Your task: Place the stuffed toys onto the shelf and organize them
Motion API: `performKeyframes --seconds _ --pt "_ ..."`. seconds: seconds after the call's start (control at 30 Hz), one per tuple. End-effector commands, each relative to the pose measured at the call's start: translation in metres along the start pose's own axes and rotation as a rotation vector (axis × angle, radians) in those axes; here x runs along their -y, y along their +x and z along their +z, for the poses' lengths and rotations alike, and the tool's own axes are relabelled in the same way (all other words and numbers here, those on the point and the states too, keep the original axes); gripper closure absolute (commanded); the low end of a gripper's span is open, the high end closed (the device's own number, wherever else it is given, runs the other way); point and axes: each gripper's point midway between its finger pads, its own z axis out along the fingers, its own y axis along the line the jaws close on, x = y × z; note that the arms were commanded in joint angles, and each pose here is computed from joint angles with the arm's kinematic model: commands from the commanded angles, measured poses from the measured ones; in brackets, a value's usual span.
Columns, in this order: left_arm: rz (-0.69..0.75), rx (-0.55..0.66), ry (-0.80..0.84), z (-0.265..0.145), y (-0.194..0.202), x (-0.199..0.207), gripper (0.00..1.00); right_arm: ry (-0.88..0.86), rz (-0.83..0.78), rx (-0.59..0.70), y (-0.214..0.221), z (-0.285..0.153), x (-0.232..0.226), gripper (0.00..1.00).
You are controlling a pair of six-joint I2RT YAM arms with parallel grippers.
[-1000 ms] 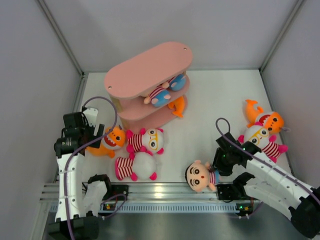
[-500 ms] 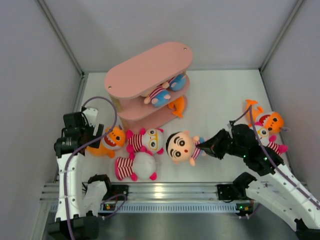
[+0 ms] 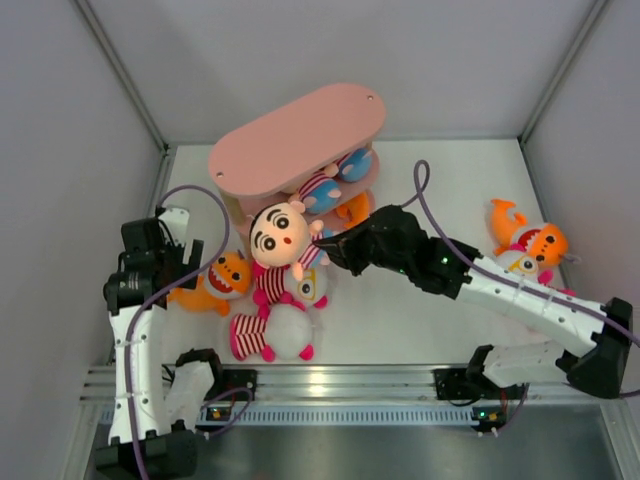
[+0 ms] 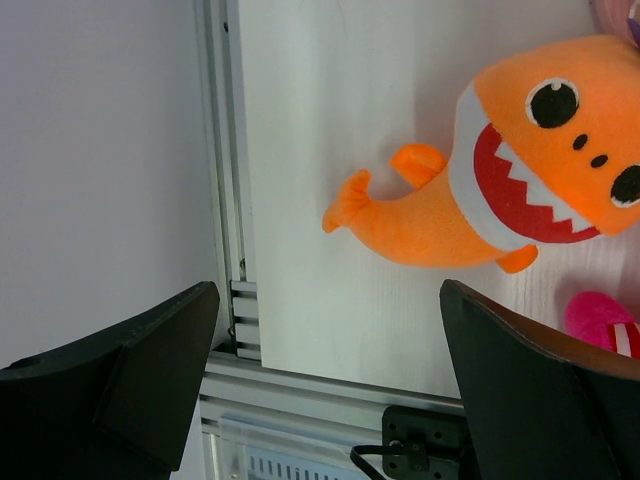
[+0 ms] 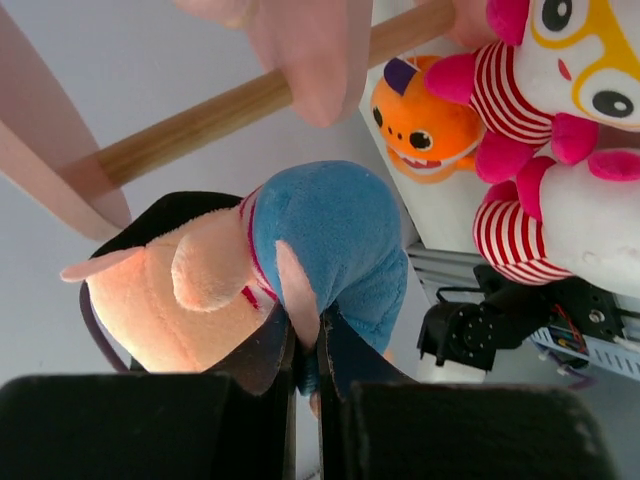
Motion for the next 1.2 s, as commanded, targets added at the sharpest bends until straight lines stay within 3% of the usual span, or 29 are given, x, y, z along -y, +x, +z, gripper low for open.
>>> performKeyframes --seconds 0.0,0.6,1.17 --pt "-0.001 0.058 -0.056 -0.012 -0.015 -0.013 0.02 -0.103 0.074 0.067 -0.001 -0.001 -0.049 1.00" --pt "0.005 0.032 -0.016 -0.003 -0.011 -0.004 0.02 0.005 0.233 0.152 -0.006 0.062 -0.026 1.00" --pt "0.046 0.024 -0.059 -0.008 -0.010 -0.009 0.02 -0.056 0.372 0.229 -0.013 0.104 -0.061 1.00"
